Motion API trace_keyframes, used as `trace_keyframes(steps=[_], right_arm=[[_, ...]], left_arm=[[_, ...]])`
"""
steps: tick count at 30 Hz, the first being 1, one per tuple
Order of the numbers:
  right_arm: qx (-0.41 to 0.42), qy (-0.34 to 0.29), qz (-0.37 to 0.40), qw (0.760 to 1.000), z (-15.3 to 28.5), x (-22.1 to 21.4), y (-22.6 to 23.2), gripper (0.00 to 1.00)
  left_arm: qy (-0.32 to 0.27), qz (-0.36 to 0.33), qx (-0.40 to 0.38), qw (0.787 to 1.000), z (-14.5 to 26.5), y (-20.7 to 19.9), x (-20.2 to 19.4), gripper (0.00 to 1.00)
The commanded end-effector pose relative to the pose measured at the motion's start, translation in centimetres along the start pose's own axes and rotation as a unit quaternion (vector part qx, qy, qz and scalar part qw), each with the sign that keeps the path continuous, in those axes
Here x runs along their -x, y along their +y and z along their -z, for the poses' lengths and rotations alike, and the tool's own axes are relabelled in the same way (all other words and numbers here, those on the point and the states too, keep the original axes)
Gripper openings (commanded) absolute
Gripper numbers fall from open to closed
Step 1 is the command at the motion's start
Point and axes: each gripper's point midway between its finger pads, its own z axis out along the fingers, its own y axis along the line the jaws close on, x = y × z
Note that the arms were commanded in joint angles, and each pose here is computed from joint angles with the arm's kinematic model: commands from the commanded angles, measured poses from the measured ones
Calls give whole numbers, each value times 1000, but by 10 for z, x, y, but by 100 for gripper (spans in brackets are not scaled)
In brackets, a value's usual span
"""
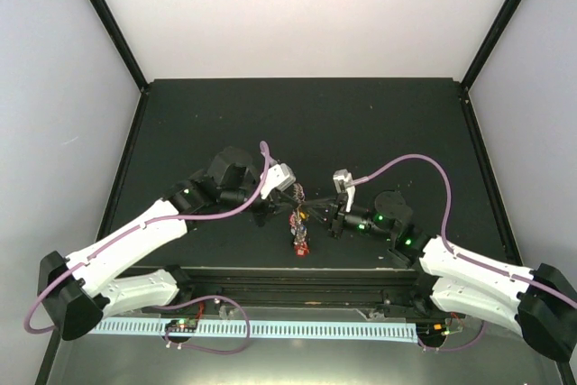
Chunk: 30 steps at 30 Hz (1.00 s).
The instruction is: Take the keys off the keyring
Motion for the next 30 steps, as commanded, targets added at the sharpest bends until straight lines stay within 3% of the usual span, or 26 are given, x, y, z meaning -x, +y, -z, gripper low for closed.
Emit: trace_keyframes(steps=[1, 11, 16, 21, 30], right_arm=[[88, -56, 41, 994, 4, 40, 50, 1], [72, -91, 46, 992, 17, 49, 49, 1], [92, -99, 43, 990, 19, 55, 56, 1], [117, -107, 32, 987, 20, 61, 62, 1], [137, -119, 28, 983, 21, 70, 67, 1]], left_arm=[[-18, -18, -11, 1000, 2, -9, 20, 3], [-65, -45, -2, 997, 25, -19, 38, 48], [-90, -64, -15, 994, 35, -29, 42, 47], [-91, -81, -72, 990, 37, -49, 41, 29], [-89, -84, -80, 989, 36, -51, 40, 31]])
